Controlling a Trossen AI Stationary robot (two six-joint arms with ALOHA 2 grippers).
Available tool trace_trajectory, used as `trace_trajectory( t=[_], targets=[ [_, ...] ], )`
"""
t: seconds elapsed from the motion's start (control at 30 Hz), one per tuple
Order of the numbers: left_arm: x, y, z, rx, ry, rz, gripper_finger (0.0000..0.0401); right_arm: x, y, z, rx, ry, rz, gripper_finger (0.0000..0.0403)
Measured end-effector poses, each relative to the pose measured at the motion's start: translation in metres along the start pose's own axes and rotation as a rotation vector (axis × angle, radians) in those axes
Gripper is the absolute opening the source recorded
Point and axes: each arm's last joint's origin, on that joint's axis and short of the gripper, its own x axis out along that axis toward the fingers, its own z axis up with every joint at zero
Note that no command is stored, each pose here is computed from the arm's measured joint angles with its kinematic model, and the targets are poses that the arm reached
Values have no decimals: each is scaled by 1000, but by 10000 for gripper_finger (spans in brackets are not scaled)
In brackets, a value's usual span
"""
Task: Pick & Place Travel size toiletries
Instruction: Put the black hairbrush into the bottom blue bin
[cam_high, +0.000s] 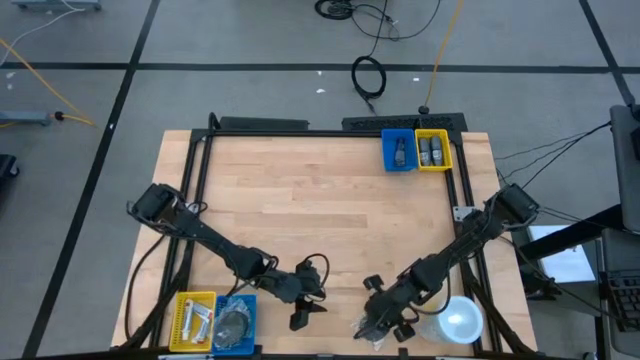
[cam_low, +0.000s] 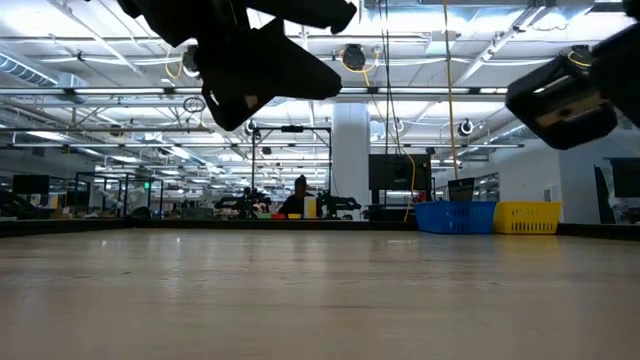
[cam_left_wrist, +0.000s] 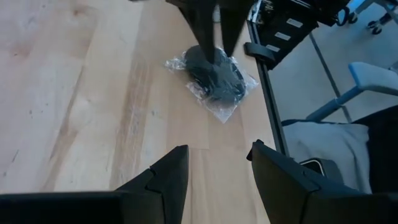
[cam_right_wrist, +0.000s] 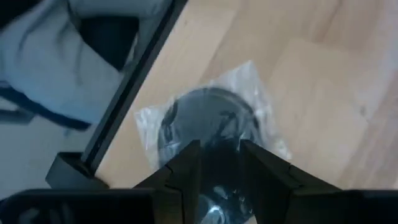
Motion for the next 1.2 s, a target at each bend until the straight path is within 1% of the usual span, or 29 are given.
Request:
trace_trajectory(
  t=[0.2,0.37,0.53,0.73,1.07,1.2],
  targets=[
    [0,-1,1,7,-10,-7,172,8,14,13,-45,98,-18,105],
    [0,-1,1,14,-16,-10,172,14,12,11,-45,159,-63,105],
    [0,-1,1,14,-16,-10,172,11,9,9,-40,178,-123,105],
    [0,-1,2,21,-17,-10,172,10,3,8,-23,208,-141,105],
    [0,-1,2,22,-18,-10,172,9,-8,10,-19,211,-153,105],
    [0,-1,2,22,-18,-10,172,13,-12,3,-14,212,-150,105]
  ],
)
